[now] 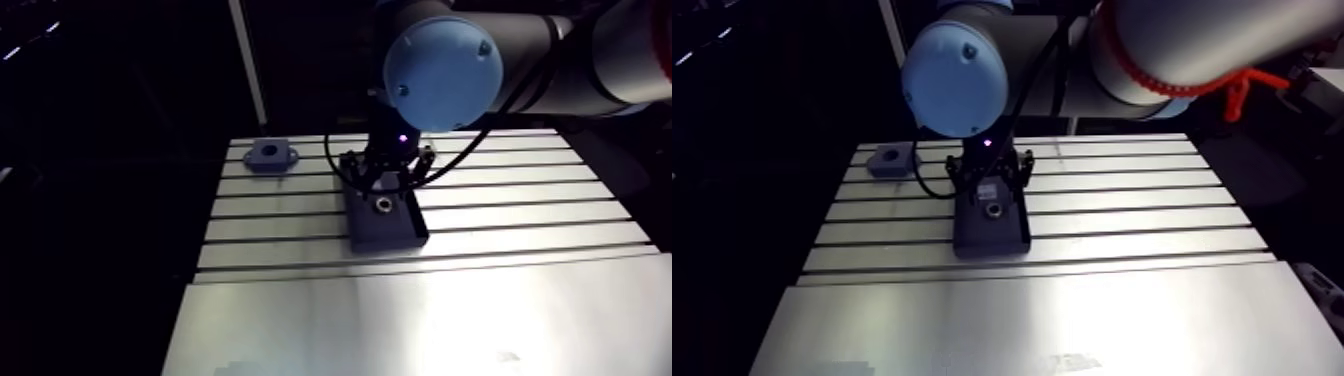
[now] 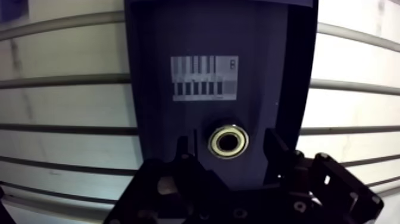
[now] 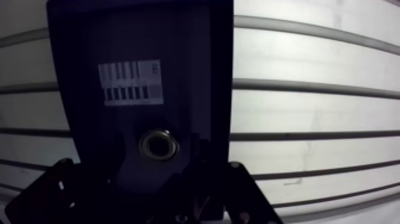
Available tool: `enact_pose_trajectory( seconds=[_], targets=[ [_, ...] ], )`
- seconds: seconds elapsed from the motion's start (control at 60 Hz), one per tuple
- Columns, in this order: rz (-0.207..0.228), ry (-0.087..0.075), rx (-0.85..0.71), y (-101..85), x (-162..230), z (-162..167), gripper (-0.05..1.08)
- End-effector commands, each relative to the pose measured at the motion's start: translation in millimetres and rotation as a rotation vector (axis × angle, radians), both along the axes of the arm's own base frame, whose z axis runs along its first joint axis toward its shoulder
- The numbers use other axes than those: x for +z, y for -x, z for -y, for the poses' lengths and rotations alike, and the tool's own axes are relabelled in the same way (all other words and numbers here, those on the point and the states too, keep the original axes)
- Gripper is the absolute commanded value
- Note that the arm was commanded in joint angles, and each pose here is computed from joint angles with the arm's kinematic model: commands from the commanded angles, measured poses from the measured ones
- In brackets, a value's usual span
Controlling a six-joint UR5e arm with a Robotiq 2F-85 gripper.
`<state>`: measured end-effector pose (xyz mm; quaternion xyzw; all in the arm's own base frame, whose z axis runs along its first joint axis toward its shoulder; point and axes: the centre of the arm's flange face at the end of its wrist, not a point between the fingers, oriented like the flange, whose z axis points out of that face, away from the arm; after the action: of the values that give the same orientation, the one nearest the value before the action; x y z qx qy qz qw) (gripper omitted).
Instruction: Pick up the bearing and press it into the housing until flush.
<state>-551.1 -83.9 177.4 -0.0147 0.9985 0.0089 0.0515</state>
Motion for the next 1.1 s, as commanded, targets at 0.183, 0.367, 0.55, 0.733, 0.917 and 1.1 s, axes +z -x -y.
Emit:
enact_pose_trajectory(
  seconds=[0.183, 0.367, 0.55, 0.733, 0.917, 1.1],
  targets=[
    [0.001, 0.004, 0.001, 0.6, -4.9, 0.8, 0.34],
    [0.002, 0.005, 0.001, 0.6, -5.7, 0.8, 0.35],
    [0.008, 0.005, 0.001, -0.4, -8.4, 0.9, 0.37],
    [0.011, 0.007, 0.001, -1.1, -9.9, 1.1, 0.38],
    [0.011, 0.007, 0.001, -1.7, -9.7, 1.2, 0.4],
    [0.013, 0.01, -0.001, -2.1, -10.2, 0.7, 0.42]
  ],
)
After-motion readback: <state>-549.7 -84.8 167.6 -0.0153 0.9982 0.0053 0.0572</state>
